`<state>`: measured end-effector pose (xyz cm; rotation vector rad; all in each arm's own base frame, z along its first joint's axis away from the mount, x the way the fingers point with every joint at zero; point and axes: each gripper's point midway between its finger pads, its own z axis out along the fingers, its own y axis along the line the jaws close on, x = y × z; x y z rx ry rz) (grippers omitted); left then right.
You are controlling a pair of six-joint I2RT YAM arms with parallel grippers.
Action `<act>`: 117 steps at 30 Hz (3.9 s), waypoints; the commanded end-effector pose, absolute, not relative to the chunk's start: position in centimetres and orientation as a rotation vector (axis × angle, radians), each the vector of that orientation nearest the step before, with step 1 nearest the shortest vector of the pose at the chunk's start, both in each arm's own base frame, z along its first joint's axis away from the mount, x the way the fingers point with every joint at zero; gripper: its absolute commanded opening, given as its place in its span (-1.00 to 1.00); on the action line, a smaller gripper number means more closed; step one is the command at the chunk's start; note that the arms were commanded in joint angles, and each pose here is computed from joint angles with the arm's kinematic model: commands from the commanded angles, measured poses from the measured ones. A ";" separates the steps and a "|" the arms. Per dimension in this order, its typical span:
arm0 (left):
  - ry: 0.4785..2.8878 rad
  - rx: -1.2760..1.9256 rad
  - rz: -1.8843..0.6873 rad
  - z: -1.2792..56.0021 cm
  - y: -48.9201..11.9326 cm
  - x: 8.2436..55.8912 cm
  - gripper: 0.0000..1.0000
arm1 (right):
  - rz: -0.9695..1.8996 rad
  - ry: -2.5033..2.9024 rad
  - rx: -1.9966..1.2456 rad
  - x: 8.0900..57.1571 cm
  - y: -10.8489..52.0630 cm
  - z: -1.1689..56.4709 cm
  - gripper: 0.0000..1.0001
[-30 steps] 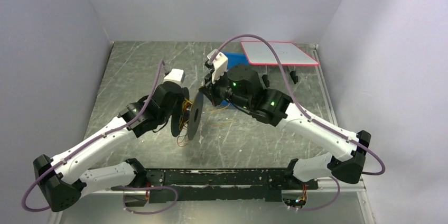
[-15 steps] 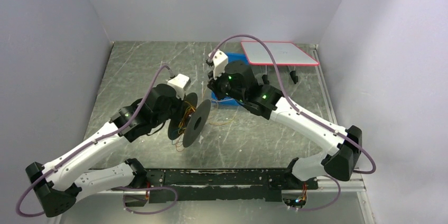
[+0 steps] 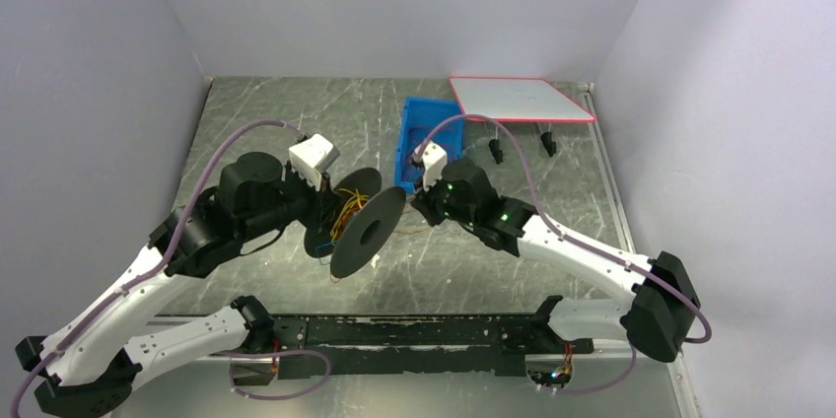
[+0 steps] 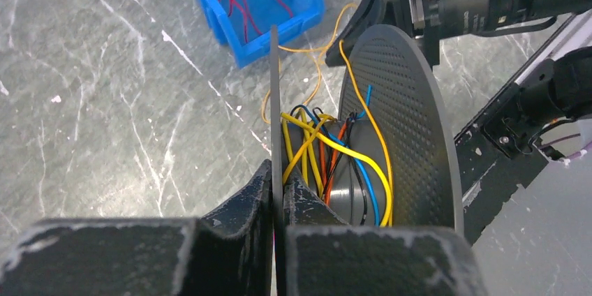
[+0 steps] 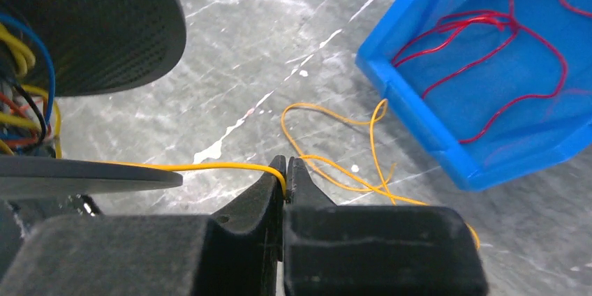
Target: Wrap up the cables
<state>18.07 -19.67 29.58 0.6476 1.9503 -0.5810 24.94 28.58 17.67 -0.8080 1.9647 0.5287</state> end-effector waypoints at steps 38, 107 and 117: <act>1.681 0.451 -0.753 43.3 -19.4 17.7 -0.86 | 0.748 1.746 -0.511 21.9 25.2 16.8 0.18; 1.711 0.165 -0.623 43.6 -18.2 22.0 -0.86 | 0.845 1.910 -0.276 23.0 27.9 8.3 -1.00; 1.701 -0.079 -0.368 42.1 -16.2 27.2 -0.86 | 0.873 1.958 -0.397 16.0 28.7 7.3 -1.00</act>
